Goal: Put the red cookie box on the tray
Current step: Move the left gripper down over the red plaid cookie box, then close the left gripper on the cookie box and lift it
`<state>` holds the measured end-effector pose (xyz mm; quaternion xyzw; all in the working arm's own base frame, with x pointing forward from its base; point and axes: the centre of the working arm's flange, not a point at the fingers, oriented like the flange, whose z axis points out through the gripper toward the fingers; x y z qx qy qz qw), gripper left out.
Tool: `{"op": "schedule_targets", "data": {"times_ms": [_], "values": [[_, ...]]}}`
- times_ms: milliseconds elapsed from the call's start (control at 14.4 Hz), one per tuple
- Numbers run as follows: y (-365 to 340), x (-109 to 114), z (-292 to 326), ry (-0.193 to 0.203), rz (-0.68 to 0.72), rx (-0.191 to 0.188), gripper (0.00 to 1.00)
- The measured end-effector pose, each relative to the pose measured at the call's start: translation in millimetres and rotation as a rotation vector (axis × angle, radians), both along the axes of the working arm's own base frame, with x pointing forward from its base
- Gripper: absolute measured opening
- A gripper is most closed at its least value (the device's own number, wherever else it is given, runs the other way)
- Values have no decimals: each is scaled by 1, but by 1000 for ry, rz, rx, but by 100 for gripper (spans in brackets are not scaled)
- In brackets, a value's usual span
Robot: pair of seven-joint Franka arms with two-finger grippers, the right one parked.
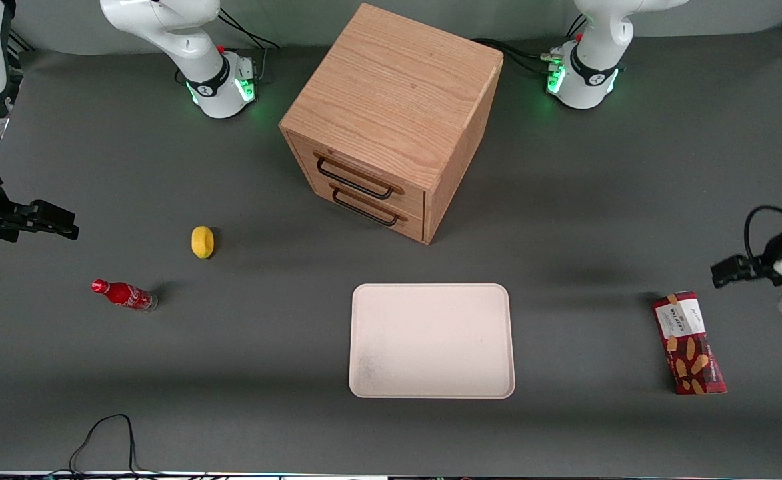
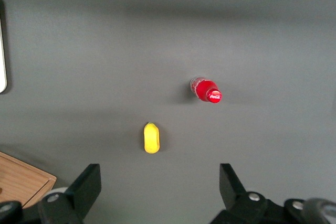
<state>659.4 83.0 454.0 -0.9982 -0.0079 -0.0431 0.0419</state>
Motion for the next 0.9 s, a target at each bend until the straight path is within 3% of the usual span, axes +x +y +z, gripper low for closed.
{"op": "schedule_targets", "data": {"times_ms": [278, 625, 833, 903], "values": [[36, 34, -80, -17, 2, 14, 100], [27, 50, -167, -14, 24, -52, 98], [25, 54, -191, -24, 19, -51, 91], [24, 53, -195, -19, 19, -51, 83]]}}
